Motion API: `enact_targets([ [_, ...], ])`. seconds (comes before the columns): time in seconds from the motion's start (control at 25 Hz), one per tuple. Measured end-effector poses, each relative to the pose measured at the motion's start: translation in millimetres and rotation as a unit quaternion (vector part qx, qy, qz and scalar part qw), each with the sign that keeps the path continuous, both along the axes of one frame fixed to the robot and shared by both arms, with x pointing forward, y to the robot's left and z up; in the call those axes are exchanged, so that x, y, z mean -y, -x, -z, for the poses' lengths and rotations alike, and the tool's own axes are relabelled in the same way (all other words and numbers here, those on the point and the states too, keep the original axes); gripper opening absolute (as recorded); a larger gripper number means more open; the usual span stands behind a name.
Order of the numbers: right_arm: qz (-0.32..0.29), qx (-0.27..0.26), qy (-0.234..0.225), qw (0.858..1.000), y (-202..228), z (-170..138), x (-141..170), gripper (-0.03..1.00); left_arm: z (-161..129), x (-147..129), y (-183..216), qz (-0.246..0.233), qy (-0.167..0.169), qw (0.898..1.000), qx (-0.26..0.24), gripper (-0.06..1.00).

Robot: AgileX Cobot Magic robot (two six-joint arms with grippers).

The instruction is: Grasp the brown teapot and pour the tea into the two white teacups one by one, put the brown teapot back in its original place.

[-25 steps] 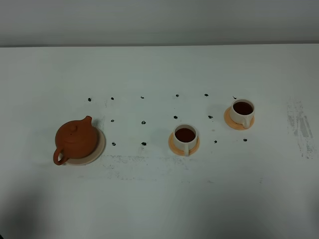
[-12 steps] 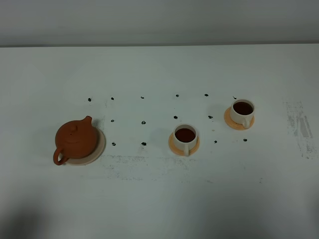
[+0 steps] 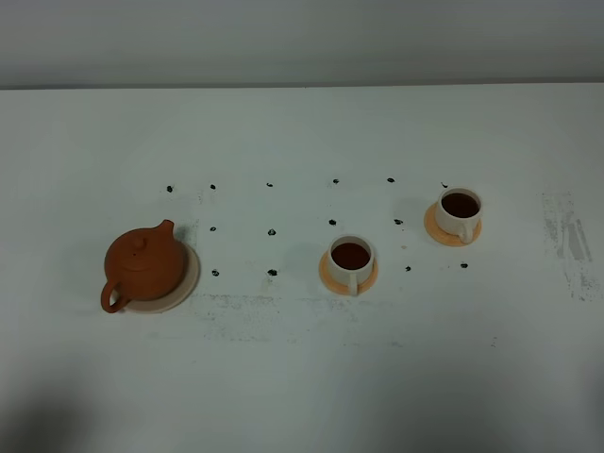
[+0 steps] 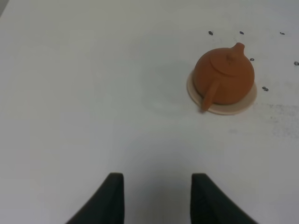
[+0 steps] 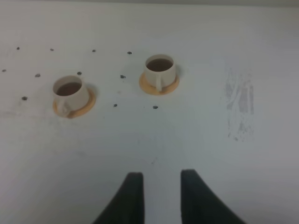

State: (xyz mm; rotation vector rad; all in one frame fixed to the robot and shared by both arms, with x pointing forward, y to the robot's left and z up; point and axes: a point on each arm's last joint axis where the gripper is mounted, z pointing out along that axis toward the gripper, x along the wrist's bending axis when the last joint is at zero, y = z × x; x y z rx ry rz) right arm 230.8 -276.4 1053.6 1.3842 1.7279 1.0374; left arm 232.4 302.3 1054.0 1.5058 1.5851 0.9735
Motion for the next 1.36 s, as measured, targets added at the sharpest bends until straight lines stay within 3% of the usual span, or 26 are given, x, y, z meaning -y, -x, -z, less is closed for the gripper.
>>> enact_targets([
  [1.36,0.009,-0.001,0.017,1.000,-0.2,0.6,2.9,0.22,0.0,0.0,0.0,0.001,-0.002,1.000,0.000,0.37],
])
